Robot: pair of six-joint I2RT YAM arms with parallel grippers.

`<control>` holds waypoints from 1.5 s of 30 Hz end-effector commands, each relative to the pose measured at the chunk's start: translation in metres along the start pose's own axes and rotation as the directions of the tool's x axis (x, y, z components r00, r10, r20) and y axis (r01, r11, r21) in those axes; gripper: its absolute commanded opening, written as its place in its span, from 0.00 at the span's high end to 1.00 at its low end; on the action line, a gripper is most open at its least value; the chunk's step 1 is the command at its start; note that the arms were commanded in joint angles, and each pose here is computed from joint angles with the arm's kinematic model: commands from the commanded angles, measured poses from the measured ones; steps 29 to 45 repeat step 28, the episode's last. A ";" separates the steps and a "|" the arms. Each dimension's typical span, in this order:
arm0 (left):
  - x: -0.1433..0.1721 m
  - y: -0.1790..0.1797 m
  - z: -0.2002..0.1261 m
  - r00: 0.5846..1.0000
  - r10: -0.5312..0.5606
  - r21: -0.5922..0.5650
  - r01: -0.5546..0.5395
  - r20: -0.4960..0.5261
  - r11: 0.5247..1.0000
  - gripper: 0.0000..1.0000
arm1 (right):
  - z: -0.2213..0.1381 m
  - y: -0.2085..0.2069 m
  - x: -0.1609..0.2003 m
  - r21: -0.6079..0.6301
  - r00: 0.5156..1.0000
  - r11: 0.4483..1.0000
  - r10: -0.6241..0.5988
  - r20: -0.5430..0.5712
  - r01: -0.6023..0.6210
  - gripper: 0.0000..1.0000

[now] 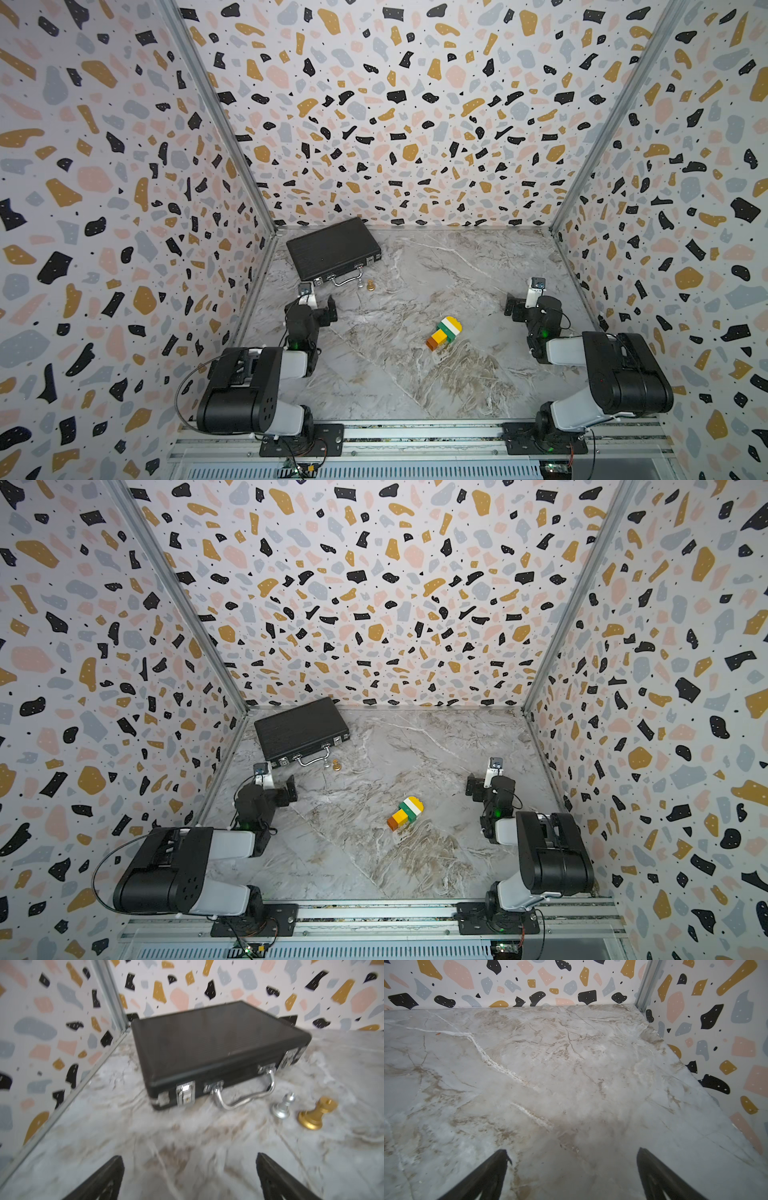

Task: Assemble an ice cream with lego
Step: Reset both arms

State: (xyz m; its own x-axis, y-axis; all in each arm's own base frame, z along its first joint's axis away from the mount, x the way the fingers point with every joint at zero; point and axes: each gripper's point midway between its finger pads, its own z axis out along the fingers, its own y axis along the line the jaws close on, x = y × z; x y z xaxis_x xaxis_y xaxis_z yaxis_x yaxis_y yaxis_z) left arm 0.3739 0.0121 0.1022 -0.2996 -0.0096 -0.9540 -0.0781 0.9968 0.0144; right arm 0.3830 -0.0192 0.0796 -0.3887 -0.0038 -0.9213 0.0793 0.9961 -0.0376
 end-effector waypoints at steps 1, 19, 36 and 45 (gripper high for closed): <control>0.001 -0.008 0.004 0.999 0.025 0.049 -0.024 -0.036 0.999 0.01 | 0.000 0.001 -0.003 -0.004 1.000 1.000 -0.011 0.004 0.011 0.00; 0.002 -0.013 0.002 0.997 0.056 0.046 -0.054 -0.047 0.997 0.01 | 0.000 0.001 -0.003 -0.005 1.000 1.000 -0.012 0.003 0.012 0.00; 0.004 -0.013 0.006 0.998 0.035 0.073 -0.031 -0.060 0.997 0.01 | 0.000 0.001 -0.003 -0.005 1.000 1.000 -0.012 0.003 0.012 0.00; 0.004 -0.013 0.006 0.998 0.035 0.073 -0.031 -0.060 0.997 0.01 | 0.000 0.001 -0.003 -0.005 1.000 1.000 -0.012 0.003 0.012 0.00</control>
